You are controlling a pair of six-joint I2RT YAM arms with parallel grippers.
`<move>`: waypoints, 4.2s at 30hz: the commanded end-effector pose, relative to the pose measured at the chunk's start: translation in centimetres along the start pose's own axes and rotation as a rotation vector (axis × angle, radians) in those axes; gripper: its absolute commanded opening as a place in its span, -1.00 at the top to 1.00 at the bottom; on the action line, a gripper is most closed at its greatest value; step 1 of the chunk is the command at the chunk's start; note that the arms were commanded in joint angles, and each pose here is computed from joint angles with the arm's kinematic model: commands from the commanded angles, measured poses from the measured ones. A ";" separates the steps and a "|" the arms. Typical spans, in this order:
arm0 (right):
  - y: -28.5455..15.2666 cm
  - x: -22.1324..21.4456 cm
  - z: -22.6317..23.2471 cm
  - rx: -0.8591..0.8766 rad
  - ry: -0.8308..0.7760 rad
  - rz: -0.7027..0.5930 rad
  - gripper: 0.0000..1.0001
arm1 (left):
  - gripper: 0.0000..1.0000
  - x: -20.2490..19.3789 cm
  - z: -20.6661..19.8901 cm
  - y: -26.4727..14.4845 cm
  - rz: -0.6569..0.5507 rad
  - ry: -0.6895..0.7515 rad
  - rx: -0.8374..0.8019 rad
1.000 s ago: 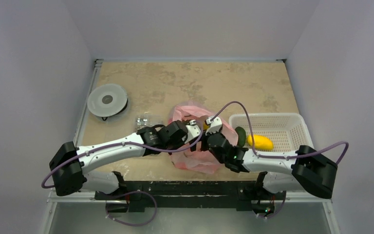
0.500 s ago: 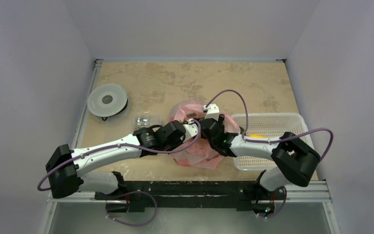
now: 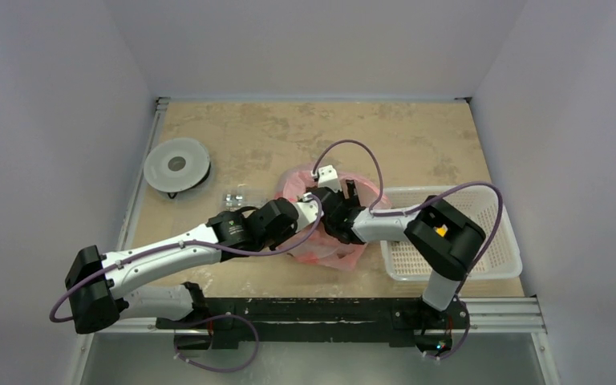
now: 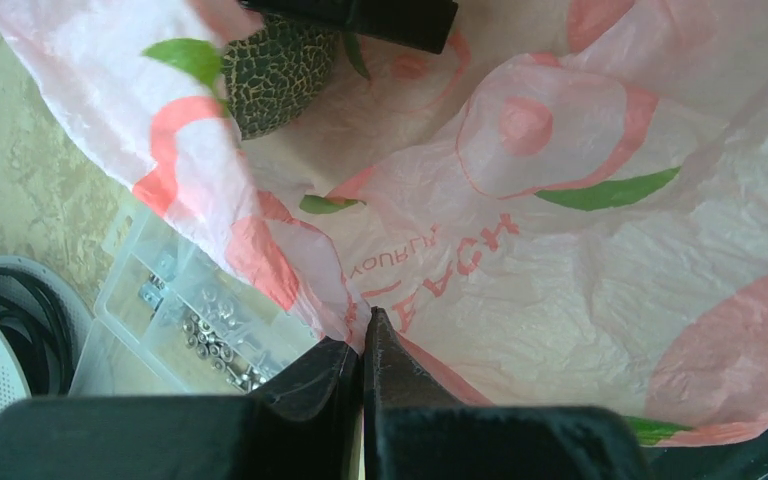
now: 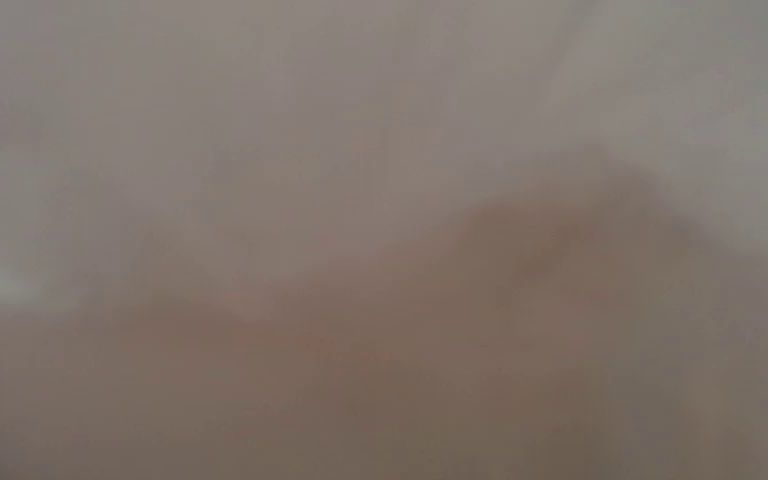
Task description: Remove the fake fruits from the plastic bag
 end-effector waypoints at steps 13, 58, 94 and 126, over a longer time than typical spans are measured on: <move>0.7 -3.4 2.2 0.113 0.030 0.129 0.15 | 1.00 -0.6 2.2 -0.2 0.033 0.011 0.169; -15.5 14.7 1.7 0.649 0.403 -0.147 1.00 | 1.00 -0.1 4.4 -0.4 0.034 -0.097 0.170; -8.1 -0.8 -28.7 -0.574 1.049 -0.004 0.99 | 1.00 -0.4 4.2 -0.8 0.049 -0.096 0.162; -13.4 12.8 -13.3 0.252 0.560 -0.181 -0.98 | 1.00 -0.5 4.0 0.1 0.070 -0.082 0.155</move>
Point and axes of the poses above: each gripper's point midway between its finger pads, its own y axis out along the fingers, its own z axis along the line the jaws close on, x = y × z, the point moved 4 cm from there along -y, back along the fingers, and after that the axes turned 7 degrees about y, right-handed, at the moved point
